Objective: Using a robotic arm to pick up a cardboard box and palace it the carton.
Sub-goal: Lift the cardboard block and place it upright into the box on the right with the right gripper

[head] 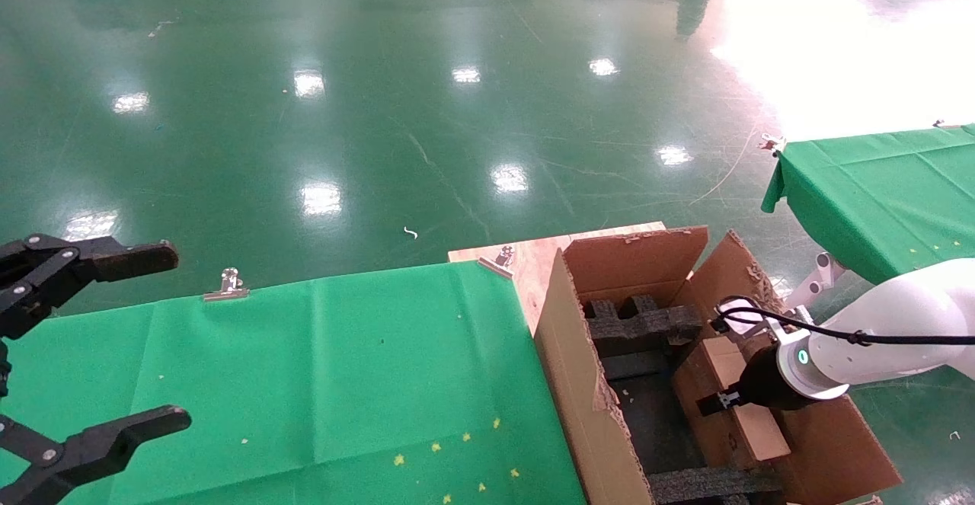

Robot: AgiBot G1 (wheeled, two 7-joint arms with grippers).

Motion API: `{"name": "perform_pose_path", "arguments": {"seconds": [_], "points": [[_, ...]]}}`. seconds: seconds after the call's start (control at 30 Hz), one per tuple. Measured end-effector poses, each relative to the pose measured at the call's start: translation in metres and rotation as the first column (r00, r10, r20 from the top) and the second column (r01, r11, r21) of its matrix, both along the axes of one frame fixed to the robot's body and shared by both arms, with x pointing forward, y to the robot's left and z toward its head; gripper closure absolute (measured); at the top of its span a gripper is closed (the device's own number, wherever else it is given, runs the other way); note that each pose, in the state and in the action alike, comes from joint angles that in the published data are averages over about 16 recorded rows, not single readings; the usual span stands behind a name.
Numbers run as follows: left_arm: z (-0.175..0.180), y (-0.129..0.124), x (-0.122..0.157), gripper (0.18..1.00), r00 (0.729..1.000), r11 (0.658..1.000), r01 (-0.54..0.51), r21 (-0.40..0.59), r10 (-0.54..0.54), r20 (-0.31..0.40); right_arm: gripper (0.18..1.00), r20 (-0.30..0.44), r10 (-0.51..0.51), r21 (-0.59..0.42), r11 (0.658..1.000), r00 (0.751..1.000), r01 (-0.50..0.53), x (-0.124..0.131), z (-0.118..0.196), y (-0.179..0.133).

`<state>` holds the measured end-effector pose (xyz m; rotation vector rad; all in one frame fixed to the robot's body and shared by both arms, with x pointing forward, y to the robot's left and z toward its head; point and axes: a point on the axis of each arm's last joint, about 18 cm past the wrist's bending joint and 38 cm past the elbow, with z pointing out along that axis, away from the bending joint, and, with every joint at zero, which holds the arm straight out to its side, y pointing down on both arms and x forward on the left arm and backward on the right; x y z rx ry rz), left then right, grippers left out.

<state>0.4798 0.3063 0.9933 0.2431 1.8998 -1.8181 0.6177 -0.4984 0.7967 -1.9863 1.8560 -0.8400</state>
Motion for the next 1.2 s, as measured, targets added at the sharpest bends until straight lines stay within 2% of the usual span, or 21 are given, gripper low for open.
{"name": "perform_pose_path", "arguments": {"seconds": [0.33, 0.73, 0.87, 1.2], "points": [[0.000, 0.000, 0.000, 0.184, 1.000, 1.000, 0.000, 0.000, 0.000, 0.000, 0.709, 0.007, -0.006, -0.001, 1.000, 1.000, 0.006, 0.000, 0.004, -0.003], [0.000, 0.000, 0.000, 0.184, 1.000, 1.000, 0.000, 0.000, 0.000, 0.000, 0.469, 0.044, 0.000, -0.011, 1.000, 0.999, 0.000, 0.001, 0.024, -0.006], [0.000, 0.000, 0.000, 0.184, 1.000, 1.000, 0.000, 0.000, 0.000, 0.000, 0.376, 0.064, 0.006, -0.016, 1.000, 0.998, -0.005, 0.001, 0.034, -0.007], [0.000, 0.000, 0.000, 0.184, 1.000, 1.000, 0.000, 0.000, 0.000, 0.000, 0.239, 0.155, 0.047, -0.031, 0.999, 0.987, -0.043, 0.003, 0.078, 0.001]]}}
